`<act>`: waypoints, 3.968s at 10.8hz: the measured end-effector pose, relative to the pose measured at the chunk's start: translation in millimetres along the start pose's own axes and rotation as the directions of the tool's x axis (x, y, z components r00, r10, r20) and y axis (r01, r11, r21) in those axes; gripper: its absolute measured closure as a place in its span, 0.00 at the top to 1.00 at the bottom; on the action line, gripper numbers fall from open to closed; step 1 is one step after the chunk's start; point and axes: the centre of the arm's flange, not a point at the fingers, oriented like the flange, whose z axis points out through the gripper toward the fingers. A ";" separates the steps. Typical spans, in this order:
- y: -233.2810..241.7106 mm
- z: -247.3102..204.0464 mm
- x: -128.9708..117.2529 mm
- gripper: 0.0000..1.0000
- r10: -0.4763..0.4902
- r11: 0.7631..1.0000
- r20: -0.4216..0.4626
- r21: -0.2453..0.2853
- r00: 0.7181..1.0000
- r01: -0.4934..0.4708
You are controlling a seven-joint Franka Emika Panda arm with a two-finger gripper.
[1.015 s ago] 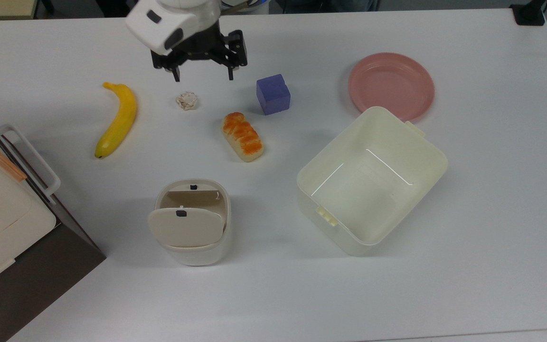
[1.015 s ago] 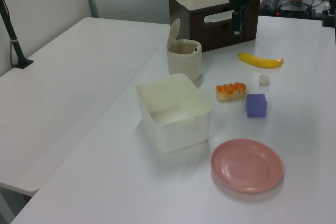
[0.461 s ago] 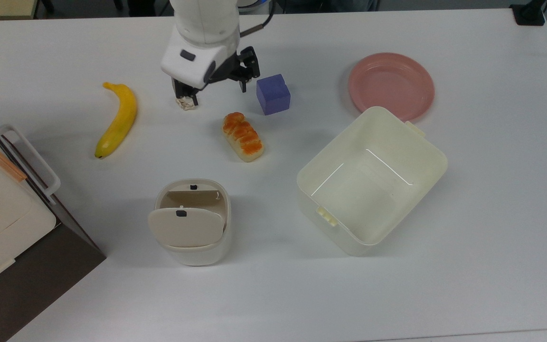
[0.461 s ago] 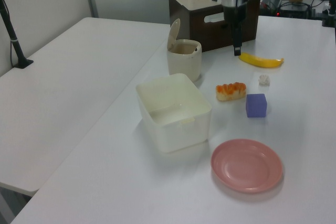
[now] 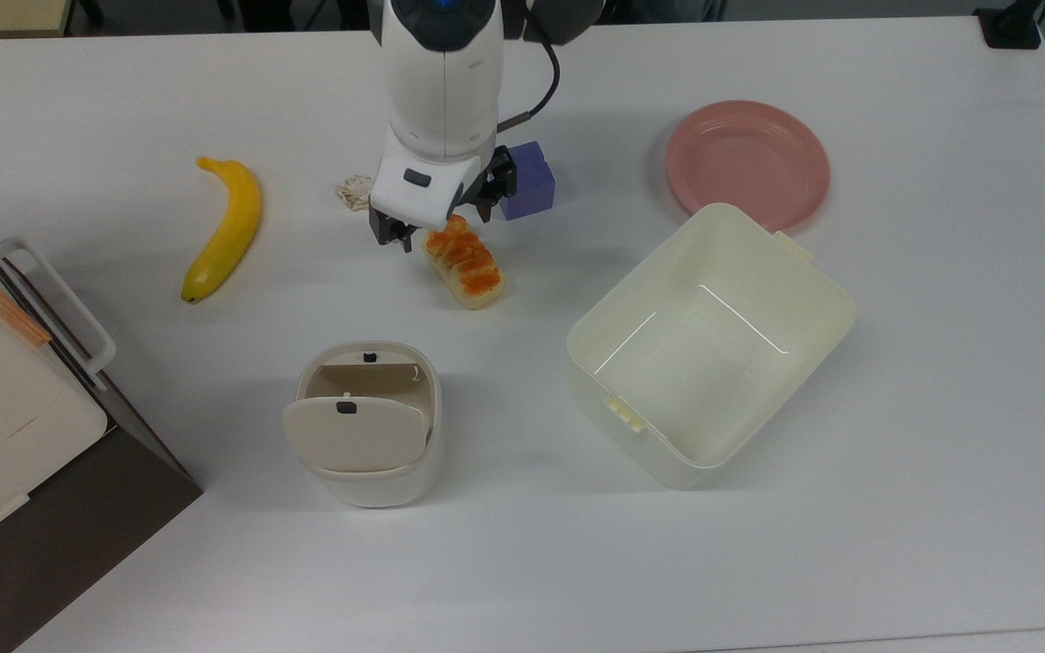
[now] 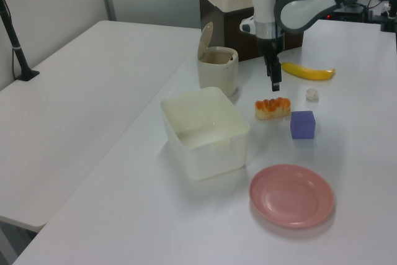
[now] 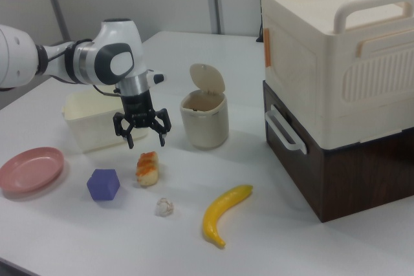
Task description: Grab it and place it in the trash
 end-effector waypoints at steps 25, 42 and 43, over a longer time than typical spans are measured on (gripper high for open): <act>25.6 94.0 -60.5 0.89 -0.290 0.956 0.310 0.053 0.905 0.288; 115.2 -97.5 -23.2 0.25 0.073 0.974 -0.460 -0.157 0.885 -0.162; 117.5 -90.9 -13.6 0.25 0.138 0.958 -0.510 -0.149 0.849 -0.245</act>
